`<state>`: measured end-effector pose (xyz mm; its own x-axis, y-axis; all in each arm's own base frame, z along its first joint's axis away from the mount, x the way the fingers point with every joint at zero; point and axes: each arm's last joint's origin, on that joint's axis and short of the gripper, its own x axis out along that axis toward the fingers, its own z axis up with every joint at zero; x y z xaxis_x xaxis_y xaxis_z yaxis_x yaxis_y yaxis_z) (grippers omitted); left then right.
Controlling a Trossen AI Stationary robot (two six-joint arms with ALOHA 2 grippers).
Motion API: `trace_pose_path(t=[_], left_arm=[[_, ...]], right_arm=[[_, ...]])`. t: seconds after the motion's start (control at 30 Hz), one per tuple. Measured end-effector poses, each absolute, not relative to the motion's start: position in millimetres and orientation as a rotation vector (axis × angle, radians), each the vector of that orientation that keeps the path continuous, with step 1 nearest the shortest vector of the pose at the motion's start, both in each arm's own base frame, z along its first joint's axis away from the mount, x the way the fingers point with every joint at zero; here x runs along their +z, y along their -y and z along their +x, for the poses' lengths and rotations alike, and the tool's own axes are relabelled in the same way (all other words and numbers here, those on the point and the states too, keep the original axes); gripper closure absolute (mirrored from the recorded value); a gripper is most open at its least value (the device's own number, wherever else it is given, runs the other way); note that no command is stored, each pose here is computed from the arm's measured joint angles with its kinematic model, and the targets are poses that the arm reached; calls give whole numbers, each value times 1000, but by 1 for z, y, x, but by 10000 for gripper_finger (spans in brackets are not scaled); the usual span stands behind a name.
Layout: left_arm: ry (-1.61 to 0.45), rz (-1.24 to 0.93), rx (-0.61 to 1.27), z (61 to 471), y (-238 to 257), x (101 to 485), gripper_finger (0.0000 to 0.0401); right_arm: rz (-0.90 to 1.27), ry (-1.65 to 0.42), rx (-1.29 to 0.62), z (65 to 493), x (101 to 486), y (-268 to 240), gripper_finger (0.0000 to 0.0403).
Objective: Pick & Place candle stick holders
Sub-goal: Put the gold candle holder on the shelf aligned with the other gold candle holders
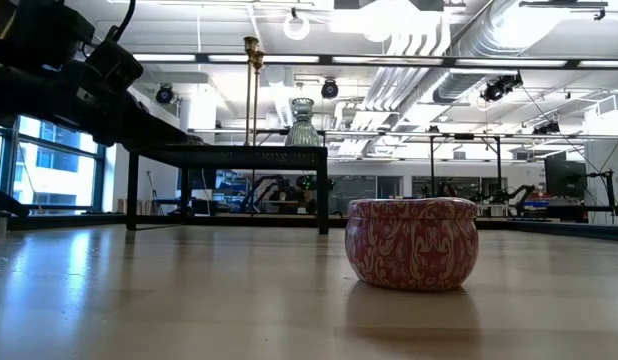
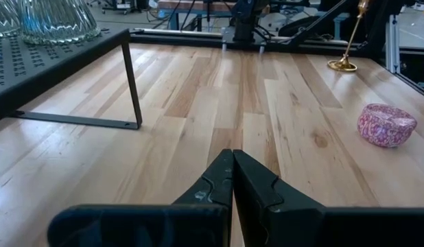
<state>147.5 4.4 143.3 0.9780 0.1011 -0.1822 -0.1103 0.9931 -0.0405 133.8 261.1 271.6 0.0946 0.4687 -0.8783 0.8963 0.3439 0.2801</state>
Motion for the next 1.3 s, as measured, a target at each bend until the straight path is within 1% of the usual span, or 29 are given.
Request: trace_pose_path(t=[0.07,0.17,0.27,0.43,0.53,0.63,0.73,0.93,1.3], left_arm=[[-180,-51,106,148,-4,143,398],[-180,-51,106,148,-4,143,398],[-179,-51,106,148,-4,143,398],[-179,-51,105,148,-4,143,398],[-179,-51,105,148,-4,143,398],[-179,-52,105,148,-4,143,398],[-179,-51,104,148,-4,143,398],[-179,-51,103,148,-4,143,398],[-180,-51,103,148,-4,143,398]], right_arm=[[1279,-1579,-530,131,270,-262,394],[1263,-1599,-574,129,269,-259,362],[1226,-1623,-637,127,267,-255,316],[1170,-1736,-737,120,266,-250,233],[1162,-1750,-728,118,269,-247,192],[1179,-1675,-684,118,274,-243,166],[1191,-1600,-656,118,280,-238,156],[1113,-1570,-737,115,279,-226,154],[1050,-1507,-648,128,279,-218,150]])
